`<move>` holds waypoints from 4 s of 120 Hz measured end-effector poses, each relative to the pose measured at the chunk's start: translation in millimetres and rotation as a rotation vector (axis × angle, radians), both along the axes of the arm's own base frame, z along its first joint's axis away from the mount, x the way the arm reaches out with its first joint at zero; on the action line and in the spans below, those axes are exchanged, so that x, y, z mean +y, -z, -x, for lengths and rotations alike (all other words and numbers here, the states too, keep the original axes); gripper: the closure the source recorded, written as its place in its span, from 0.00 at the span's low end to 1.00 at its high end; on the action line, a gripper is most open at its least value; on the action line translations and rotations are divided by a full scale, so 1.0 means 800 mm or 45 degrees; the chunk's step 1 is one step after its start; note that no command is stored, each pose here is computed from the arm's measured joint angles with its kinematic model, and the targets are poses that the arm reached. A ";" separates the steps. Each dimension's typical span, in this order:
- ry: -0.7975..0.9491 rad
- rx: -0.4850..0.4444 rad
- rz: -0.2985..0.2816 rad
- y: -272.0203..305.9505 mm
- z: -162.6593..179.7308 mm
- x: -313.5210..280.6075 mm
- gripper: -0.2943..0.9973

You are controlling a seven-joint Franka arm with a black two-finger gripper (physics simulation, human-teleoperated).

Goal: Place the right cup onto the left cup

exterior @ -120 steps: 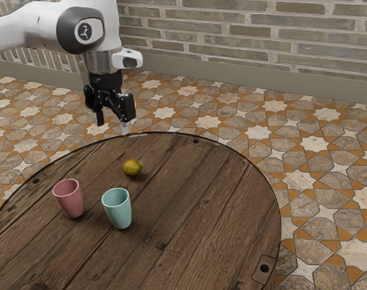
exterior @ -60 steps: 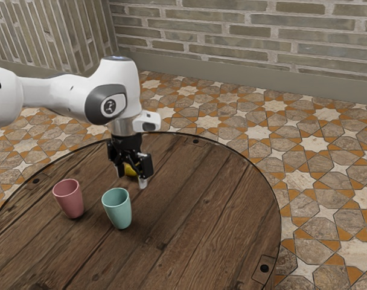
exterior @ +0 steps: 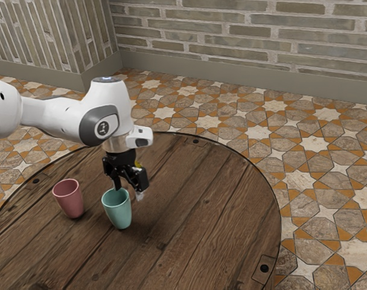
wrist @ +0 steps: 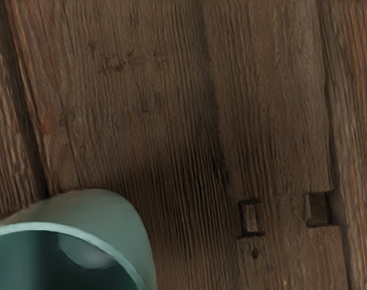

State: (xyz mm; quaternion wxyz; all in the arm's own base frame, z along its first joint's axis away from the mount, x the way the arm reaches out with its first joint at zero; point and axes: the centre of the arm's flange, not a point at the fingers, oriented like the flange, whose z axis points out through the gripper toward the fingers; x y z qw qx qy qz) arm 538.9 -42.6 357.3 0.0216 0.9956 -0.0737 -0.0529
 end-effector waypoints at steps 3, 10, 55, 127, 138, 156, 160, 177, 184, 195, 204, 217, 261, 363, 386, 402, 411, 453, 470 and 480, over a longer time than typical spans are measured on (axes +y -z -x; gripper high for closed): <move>-0.001 0.000 0.000 0.001 0.000 0.000 0.25; 0.002 0.001 0.000 0.005 -0.001 -0.001 0.25; -0.002 0.021 -0.004 0.041 0.021 0.003 0.26; -0.033 0.000 -0.002 0.059 0.014 0.014 0.75; -0.028 -0.010 -0.005 0.055 0.014 0.013 0.79; -0.016 -0.034 -0.014 0.041 0.015 0.008 0.81; -0.013 -0.047 -0.018 0.033 0.015 0.008 0.82; -0.009 -0.141 -0.023 -0.039 0.024 0.010 0.83; -0.011 -0.174 -0.022 -0.075 0.030 0.011 0.83; -0.028 -0.196 -0.024 -0.117 0.032 0.020 0.83; -0.055 -0.184 -0.028 -0.134 0.036 0.033 0.83; -0.099 -0.144 -0.033 -0.140 0.046 0.054 0.83; -0.237 -0.066 -0.053 -0.144 0.071 0.123 0.84; -0.373 -0.038 -0.076 -0.134 0.055 0.210 0.84; -0.361 -0.012 -0.082 -0.120 0.038 0.215 0.84; -0.352 -0.001 -0.085 -0.111 0.026 0.216 0.84; -0.348 0.006 -0.086 -0.107 0.021 0.216 0.84; -0.332 0.018 -0.094 -0.096 0.018 0.215 0.84; -0.331 0.024 -0.094 -0.093 0.028 0.212 0.84; -0.333 0.029 -0.093 -0.090 0.031 0.213 0.84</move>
